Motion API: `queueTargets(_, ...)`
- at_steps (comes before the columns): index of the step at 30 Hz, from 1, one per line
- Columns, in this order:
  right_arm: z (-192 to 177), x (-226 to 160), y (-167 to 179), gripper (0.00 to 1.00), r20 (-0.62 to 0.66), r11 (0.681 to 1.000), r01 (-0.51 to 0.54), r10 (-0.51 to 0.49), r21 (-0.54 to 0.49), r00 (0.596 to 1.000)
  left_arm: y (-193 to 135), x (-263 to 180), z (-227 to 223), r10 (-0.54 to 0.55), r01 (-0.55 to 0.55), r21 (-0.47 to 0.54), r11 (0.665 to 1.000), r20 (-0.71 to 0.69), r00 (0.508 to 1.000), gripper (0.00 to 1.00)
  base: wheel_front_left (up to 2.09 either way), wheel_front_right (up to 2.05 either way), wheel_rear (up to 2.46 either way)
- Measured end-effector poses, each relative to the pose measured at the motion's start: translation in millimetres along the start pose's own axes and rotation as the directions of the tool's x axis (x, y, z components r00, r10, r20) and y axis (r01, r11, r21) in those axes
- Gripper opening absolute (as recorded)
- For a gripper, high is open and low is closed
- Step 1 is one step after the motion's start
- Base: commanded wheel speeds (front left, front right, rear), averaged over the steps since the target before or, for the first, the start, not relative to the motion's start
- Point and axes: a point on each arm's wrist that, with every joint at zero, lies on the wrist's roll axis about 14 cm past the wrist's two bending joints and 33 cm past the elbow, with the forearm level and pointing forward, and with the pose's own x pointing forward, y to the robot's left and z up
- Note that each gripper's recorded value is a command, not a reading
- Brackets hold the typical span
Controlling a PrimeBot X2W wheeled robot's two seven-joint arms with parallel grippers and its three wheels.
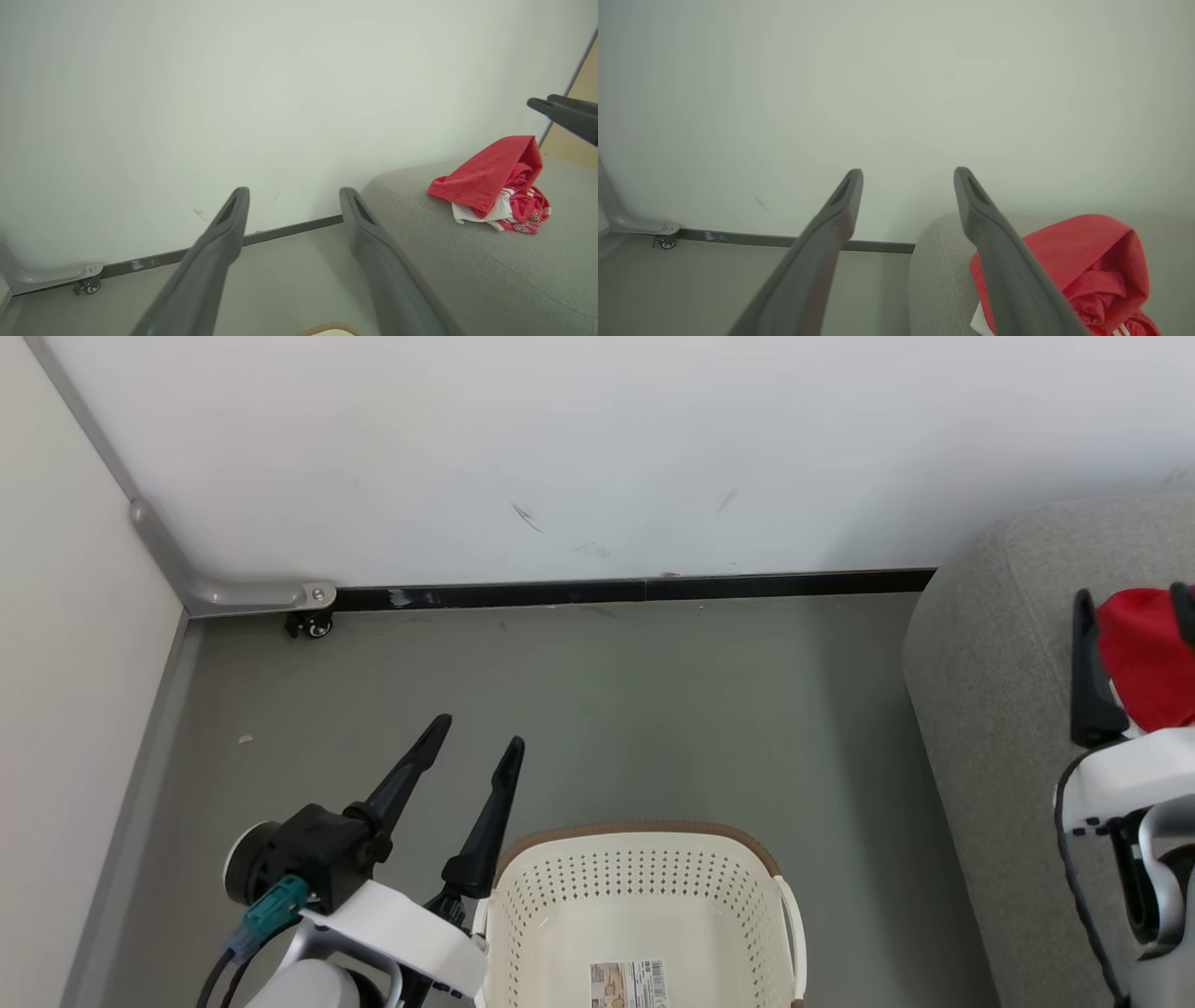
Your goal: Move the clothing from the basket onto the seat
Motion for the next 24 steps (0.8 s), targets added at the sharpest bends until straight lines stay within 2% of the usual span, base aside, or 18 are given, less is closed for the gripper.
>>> queueTargets(7, -15.1, -13.2, 2.8, 1.0, -0.021, 0.999, -0.018, 0.019, 0.045, 1.0, 12.8, -4.2, -3.2, 0.054, -0.054, -0.004, 0.999, -0.009, 0.999, 1.0, 0.0, 0.0, 0.0)
queueTargets(14, -11.5, -19.3, 12.3, 1.0, 0.012, 0.997, -0.051, 0.05, 0.065, 0.999, 21.9, -5.3, -3.5, 0.111, -0.112, -0.03, 0.993, -0.005, 0.994, 1.0, 0.0, 0.0, 0.0)
queueTargets(24, -19.3, -29.8, 6.2, 1.0, 0.005, 0.996, -0.038, 0.038, 0.084, 0.999, 22.9, -8.6, -8.9, 0.125, -0.125, -0.024, 0.992, -0.019, 0.992, 1.0, 0.0, 0.0, 0.0)
